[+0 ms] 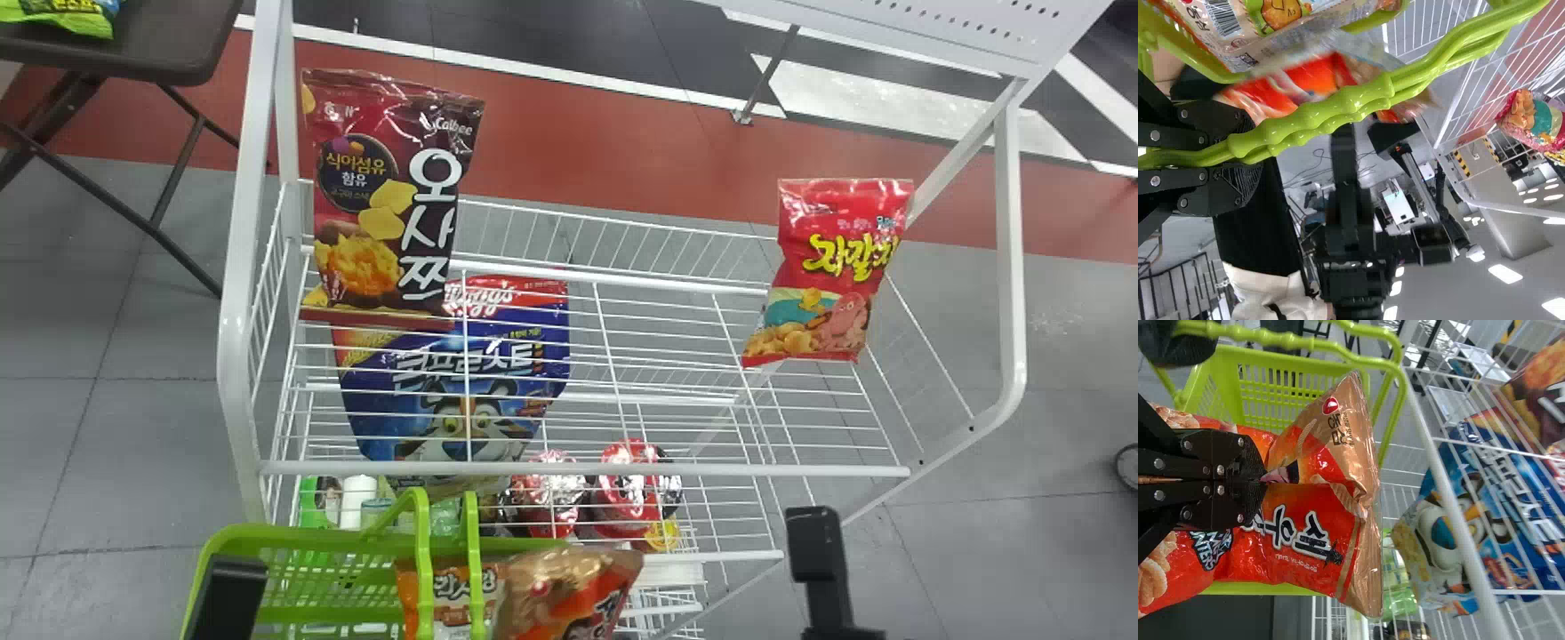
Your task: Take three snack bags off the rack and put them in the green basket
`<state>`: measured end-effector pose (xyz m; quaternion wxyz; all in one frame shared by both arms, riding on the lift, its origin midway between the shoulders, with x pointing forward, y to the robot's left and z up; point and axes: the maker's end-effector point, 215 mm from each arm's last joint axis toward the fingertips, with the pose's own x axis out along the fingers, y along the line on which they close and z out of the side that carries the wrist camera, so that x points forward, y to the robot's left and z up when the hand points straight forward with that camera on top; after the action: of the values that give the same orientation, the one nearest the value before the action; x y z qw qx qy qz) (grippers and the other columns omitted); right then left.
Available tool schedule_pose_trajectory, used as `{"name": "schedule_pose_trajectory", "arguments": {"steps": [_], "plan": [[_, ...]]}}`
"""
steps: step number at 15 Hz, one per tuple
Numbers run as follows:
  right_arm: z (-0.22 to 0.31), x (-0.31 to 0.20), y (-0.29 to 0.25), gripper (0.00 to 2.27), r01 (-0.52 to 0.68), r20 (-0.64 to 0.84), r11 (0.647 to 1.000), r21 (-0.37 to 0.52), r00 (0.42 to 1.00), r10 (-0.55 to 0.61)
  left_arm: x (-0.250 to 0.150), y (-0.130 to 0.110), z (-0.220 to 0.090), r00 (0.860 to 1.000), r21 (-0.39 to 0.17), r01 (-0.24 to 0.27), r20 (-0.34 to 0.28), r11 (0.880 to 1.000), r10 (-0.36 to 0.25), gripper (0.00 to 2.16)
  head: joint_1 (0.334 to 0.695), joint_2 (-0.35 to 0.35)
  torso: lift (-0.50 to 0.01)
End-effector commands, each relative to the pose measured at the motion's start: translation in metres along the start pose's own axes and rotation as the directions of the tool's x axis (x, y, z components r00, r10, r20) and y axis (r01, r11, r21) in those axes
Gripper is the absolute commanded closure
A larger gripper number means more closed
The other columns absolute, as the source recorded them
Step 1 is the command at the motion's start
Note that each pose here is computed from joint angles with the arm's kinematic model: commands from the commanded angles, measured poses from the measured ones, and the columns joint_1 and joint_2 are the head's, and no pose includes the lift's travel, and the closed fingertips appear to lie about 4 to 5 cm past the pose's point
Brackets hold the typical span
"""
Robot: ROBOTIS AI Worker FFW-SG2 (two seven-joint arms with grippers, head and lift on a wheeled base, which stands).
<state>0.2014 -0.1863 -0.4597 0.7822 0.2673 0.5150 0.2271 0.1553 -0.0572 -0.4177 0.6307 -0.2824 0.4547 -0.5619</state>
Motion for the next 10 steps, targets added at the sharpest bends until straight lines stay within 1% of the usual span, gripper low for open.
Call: {"name": "schedule_pose_trajectory", "arguments": {"steps": [1, 3, 5, 8, 10], "plan": [[-0.004, 0.017, 0.007, 2.22, -0.012, -0.015, 0.999, -0.038, 1.0, 0.011, 0.0, -0.003, -0.002, 1.0, 0.0, 0.001, 0.0, 1.0, -0.001, 1.24, 0.695, -0.35, -0.026], [0.001, 0.032, 0.015, 2.22, -0.036, -0.002, 0.996, -0.078, 0.999, 0.036, 0.0, -0.005, -0.003, 1.0, 0.003, 0.002, 0.0, 1.0, -0.002, 1.24, 0.695, -0.35, -0.026], [0.001, 0.05, 0.025, 2.22, -0.073, -0.005, 0.993, -0.096, 0.997, 0.072, 0.0, -0.006, -0.003, 1.0, 0.003, 0.002, 0.001, 1.0, -0.002, 1.24, 0.695, -0.35, -0.026], [-0.012, 0.077, 0.04, 2.22, -0.132, -0.058, 0.988, -0.083, 0.99, 0.127, 0.0, -0.006, -0.003, 1.0, 0.005, 0.001, 0.0, 1.0, -0.001, 1.24, 0.695, -0.35, -0.026], [-0.02, 0.088, 0.053, 2.22, -0.194, -0.078, 0.979, -0.058, 0.979, 0.189, 0.0, -0.007, -0.003, 1.0, 0.005, 0.0, 0.0, 1.0, 0.0, 1.24, 0.695, -0.35, -0.026]]}}
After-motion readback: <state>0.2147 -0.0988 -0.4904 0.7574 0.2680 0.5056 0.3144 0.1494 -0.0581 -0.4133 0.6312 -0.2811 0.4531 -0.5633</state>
